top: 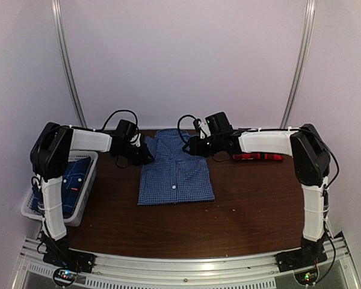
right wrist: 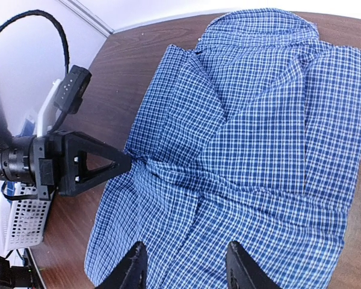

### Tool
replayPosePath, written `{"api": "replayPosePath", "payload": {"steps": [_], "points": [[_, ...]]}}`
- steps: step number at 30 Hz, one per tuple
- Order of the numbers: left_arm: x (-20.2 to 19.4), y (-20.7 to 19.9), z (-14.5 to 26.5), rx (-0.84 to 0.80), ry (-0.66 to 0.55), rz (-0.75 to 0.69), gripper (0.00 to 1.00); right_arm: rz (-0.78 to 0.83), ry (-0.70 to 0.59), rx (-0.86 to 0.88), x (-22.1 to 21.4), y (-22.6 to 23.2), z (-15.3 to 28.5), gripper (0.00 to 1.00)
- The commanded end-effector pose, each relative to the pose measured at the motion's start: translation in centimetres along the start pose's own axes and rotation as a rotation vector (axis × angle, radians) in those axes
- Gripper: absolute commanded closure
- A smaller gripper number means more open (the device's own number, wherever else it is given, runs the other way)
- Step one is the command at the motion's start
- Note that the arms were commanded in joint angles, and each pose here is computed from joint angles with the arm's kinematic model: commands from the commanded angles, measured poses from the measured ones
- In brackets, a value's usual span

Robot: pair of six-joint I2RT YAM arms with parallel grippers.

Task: Fold and stack the long sleeve shirts
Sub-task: Smooth out the 2/3-rectangle-folded shirt at the center of the board.

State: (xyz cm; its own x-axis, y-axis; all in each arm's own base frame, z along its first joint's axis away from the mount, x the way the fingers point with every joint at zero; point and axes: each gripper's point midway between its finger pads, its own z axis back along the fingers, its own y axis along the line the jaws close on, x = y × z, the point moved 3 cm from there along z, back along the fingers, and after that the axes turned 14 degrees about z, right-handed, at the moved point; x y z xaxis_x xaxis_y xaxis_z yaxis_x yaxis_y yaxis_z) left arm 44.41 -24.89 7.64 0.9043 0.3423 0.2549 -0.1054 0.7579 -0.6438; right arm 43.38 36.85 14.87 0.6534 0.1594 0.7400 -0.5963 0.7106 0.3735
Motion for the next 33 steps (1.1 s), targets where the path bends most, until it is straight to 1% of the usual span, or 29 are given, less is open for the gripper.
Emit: {"api": "replayPosePath", "payload": {"steps": [1,7,11,15,20,23,26,30,33], "points": [[1.4,-2.0,1.4,-0.046,-0.035,-0.043,0.79,0.015,0.015,-0.012,-1.7,-0.2,1.5,0.58],[0.0,-4.5,1.7,-0.086,-0.019,-0.081,0.79,0.001,0.068,-0.035,-4.6,-1.4,0.7,0.72],[-0.9,-5.3,0.8,-0.096,0.001,-0.084,0.79,-0.008,0.091,-0.061,-5.8,-2.8,-0.8,0.76],[-1.0,-6.2,-0.3,-0.108,0.012,-0.095,0.79,-0.046,0.131,-0.078,-7.0,-4.8,-2.7,0.77],[-0.8,-6.2,-2.4,-0.109,0.032,-0.093,0.80,-0.074,0.161,-0.090,-7.7,-5.9,-4.4,0.75],[-0.6,-5.7,-3.9,-0.095,0.044,-0.088,0.80,-0.078,0.159,-0.087,-7.2,-5.8,-4.5,0.68],[-0.3,-5.2,-5.2,-0.076,0.055,-0.085,0.80,-0.069,0.136,-0.086,-5.9,-5.5,-3.8,0.62],[0.1,-4.3,-6.6,-0.050,0.058,-0.076,0.80,-0.049,0.107,-0.086,-4.1,-4.7,-2.5,0.56],[0.6,-4.1,-6.8,-0.044,0.053,-0.073,0.80,-0.029,0.085,-0.093,-2.8,-4.0,-1.0,0.52]]}}
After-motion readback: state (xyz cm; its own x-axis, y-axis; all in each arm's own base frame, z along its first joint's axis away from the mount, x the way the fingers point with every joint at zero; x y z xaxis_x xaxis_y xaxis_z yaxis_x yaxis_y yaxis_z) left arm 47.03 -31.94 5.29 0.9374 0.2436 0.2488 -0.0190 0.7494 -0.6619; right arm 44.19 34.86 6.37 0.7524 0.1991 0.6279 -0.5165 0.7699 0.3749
